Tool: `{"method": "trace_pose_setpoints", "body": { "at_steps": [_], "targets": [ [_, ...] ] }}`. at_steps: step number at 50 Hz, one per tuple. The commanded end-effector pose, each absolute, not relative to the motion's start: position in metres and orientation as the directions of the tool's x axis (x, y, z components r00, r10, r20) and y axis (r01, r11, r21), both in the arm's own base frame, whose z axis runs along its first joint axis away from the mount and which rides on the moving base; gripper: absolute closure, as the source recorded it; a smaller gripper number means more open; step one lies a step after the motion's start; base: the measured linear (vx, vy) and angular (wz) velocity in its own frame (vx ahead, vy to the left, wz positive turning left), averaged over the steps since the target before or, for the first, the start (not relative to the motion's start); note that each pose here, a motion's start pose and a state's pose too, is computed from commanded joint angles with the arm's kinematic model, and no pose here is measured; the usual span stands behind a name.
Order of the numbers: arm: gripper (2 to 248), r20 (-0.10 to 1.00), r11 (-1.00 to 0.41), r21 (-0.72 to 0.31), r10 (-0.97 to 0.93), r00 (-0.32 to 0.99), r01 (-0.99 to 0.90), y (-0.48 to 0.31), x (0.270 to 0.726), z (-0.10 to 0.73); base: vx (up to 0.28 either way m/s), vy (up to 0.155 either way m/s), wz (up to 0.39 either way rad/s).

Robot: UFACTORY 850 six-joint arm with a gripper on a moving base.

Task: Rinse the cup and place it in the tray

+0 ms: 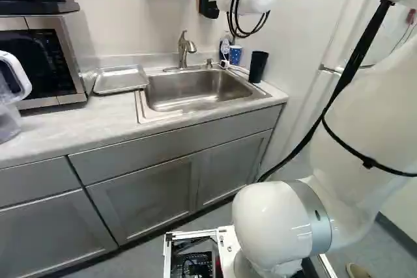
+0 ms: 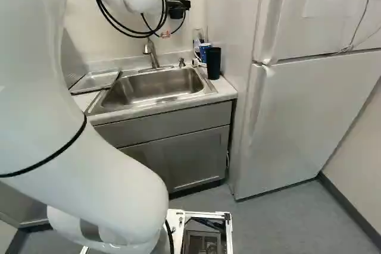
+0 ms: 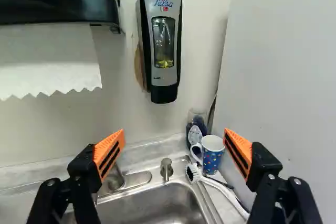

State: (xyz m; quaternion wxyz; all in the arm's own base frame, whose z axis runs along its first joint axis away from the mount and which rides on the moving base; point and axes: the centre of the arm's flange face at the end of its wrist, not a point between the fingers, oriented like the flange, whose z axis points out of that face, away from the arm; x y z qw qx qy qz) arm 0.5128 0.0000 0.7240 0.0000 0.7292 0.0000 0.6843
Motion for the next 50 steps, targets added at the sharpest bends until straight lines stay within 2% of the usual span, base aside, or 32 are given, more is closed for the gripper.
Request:
{"method": "trace_pose_setpoints", "body": {
  "at_steps": [50],
  "targets": [
    [3, 0.997, -1.0, 0.0, 0.001, 0.08, 0.008, 0.0044, 0.521, 0.7226, 0.012, 0.0, -0.003]
  ]
}}
